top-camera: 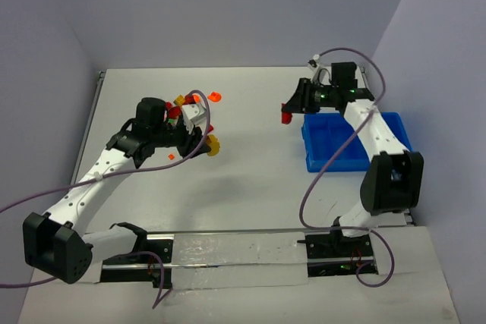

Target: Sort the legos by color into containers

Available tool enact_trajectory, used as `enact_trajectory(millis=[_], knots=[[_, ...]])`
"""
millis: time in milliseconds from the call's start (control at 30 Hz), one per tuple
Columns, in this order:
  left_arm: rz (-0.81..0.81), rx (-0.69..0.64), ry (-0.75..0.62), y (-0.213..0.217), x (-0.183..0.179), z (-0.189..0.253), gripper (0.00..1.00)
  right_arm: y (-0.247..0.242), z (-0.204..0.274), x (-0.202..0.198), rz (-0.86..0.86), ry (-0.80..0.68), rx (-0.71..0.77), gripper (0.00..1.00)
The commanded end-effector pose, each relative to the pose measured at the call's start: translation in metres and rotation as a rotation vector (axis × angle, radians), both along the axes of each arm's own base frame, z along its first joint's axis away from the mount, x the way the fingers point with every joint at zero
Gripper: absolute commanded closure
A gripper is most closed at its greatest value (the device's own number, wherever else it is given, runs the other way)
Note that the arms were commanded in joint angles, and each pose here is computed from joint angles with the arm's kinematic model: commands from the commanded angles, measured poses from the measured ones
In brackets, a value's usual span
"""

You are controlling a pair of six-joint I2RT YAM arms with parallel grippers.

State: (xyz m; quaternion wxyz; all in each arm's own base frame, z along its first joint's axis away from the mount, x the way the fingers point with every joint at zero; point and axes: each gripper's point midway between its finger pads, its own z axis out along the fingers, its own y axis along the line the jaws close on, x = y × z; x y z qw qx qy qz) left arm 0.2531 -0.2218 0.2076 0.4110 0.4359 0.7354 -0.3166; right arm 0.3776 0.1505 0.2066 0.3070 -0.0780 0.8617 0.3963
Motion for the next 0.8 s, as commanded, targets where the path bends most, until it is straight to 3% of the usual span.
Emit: enact_trajectory(millis=[0,167,300,533,767], knots=[[0.043,-0.031,-0.004,-0.008,0.024,0.018,1.0,-0.13,-0.005,-0.011,-0.187,-0.138,-0.577,1.0],[0.039,-0.046,-0.022,-0.015,0.032,0.024,1.0,-0.234,0.002,-0.016,-0.351,-0.142,-0.892,1.0],[0.031,-0.046,-0.024,-0.021,0.035,0.024,1.0,-0.298,0.003,-0.019,-0.439,-0.08,-0.997,1.0],[0.029,-0.034,-0.024,-0.024,0.037,0.021,1.0,-0.354,-0.031,-0.016,-0.454,0.042,-1.088,0.96],[0.03,-0.031,-0.022,-0.026,0.039,0.022,1.0,-0.378,-0.063,-0.017,-0.447,0.099,-1.158,0.9]])
